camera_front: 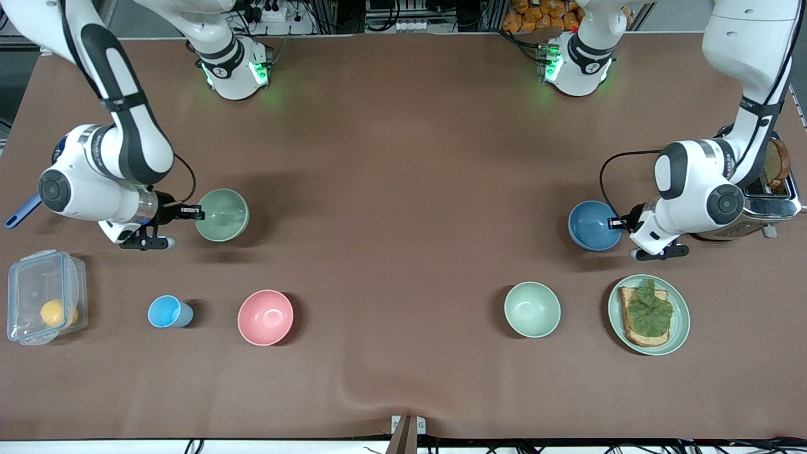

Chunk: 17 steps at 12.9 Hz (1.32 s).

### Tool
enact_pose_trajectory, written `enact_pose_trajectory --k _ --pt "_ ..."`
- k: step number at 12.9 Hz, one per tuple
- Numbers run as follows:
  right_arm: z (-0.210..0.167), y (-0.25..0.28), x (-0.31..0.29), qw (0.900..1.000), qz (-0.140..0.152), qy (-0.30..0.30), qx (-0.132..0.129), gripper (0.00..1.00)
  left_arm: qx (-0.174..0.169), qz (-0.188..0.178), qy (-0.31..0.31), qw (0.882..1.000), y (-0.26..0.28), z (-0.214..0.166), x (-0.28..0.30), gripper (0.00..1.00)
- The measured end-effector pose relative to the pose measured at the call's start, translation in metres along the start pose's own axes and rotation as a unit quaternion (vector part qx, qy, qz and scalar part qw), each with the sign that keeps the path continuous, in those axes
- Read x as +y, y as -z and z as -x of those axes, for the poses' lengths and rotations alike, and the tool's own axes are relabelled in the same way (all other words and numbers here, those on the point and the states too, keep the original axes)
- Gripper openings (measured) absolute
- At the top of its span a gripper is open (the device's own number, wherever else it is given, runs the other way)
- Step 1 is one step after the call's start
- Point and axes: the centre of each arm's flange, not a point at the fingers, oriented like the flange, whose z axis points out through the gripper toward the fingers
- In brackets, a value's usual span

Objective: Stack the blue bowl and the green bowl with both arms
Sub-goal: 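Lift the green bowl with the right gripper while the left gripper lifts the blue bowl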

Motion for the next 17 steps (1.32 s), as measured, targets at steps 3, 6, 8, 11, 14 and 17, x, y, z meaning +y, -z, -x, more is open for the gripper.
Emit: enact_pose_trajectory --k 3,6,8,11,14,17 --pt "0.015 0.002 -0.081 0.998 0.004 -0.063 0.002 0.05 0.01 0.001 -0.001 1.0 0.006 -0.006 0.001 0.06" --pt "0.04 -0.009 -0.176 0.992 0.014 -0.124 0.02 0.05 0.031 0.002 -0.001 1.0 0.025 -0.018 0.002 0.05" --pt "0.055 -0.017 -0.218 0.988 0.006 -0.149 0.032 0.05 0.047 0.003 -0.003 0.999 0.046 -0.027 0.005 0.05" --pt "0.078 -0.021 -0.276 0.982 -0.016 -0.179 0.052 0.05 0.055 0.003 -0.006 0.998 0.086 -0.037 0.009 0.05" --pt "0.106 -0.037 -0.334 0.975 -0.041 -0.205 0.079 0.05 0.062 0.006 -0.019 0.998 0.141 -0.047 0.026 0.05" --pt "0.124 -0.063 -0.371 0.967 -0.067 -0.225 0.097 0.05 0.066 0.007 -0.037 0.997 0.175 -0.049 0.049 0.05"
